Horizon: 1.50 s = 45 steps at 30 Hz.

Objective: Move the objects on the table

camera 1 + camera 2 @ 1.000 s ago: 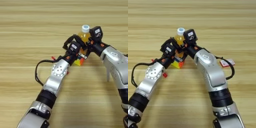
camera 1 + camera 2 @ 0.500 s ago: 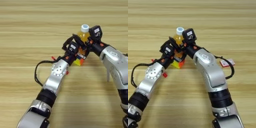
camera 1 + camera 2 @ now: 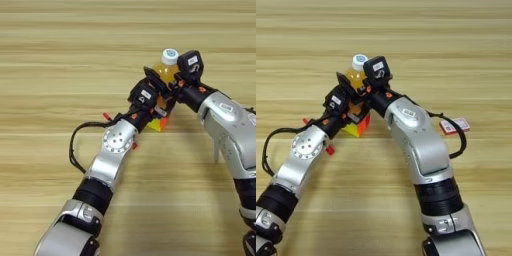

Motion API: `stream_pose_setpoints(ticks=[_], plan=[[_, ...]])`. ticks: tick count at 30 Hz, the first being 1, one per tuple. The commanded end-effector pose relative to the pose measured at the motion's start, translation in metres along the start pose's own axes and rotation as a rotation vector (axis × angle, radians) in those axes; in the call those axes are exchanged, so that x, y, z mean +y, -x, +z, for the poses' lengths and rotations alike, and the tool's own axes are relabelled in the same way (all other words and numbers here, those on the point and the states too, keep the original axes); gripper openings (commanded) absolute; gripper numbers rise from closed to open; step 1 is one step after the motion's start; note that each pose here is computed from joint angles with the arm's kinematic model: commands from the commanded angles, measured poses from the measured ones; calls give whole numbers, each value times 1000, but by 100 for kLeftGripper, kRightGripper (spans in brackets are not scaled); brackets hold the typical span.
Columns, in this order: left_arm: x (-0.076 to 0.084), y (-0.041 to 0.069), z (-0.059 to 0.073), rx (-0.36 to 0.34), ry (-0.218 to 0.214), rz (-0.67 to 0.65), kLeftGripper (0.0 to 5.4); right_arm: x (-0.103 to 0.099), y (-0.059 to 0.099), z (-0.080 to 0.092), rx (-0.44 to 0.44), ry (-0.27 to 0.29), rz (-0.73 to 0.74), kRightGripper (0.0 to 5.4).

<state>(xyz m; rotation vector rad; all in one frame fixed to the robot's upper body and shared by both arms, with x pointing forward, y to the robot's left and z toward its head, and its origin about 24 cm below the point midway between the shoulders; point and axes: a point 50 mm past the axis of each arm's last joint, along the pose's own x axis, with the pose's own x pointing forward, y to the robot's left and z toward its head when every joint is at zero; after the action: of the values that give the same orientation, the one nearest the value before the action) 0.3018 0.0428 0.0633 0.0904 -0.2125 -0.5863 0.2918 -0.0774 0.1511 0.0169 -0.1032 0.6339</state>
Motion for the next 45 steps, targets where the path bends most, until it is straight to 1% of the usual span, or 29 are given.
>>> stream_pose_setpoints(ticks=[1,4,6,25,26,31,32,36,37,41,45], plan=[[0,-2,5,-19,2,0,365,4,-3,5,-26,1,25,349],[0,-2,6,-20,2,0,343,4,-3,4,-23,1,23,349],[0,-2,6,-21,3,-1,339,3,-3,4,-22,1,21,349],[2,0,6,-14,16,14,338,1,-4,1,-14,3,11,349],[2,0,6,-14,16,15,338,1,-4,1,-14,4,11,378],[3,0,6,-11,17,17,338,0,-4,0,-15,5,11,429],[3,0,6,-11,17,17,338,1,-4,1,-20,5,15,434],[4,0,5,-6,18,20,338,5,-3,4,-47,2,42,480],[4,0,5,-5,18,20,338,6,-3,4,-53,6,47,485],[4,0,5,-4,19,21,338,7,-2,6,-70,22,57,533],[5,0,5,-2,19,22,338,10,-1,10,-108,25,78,540]])
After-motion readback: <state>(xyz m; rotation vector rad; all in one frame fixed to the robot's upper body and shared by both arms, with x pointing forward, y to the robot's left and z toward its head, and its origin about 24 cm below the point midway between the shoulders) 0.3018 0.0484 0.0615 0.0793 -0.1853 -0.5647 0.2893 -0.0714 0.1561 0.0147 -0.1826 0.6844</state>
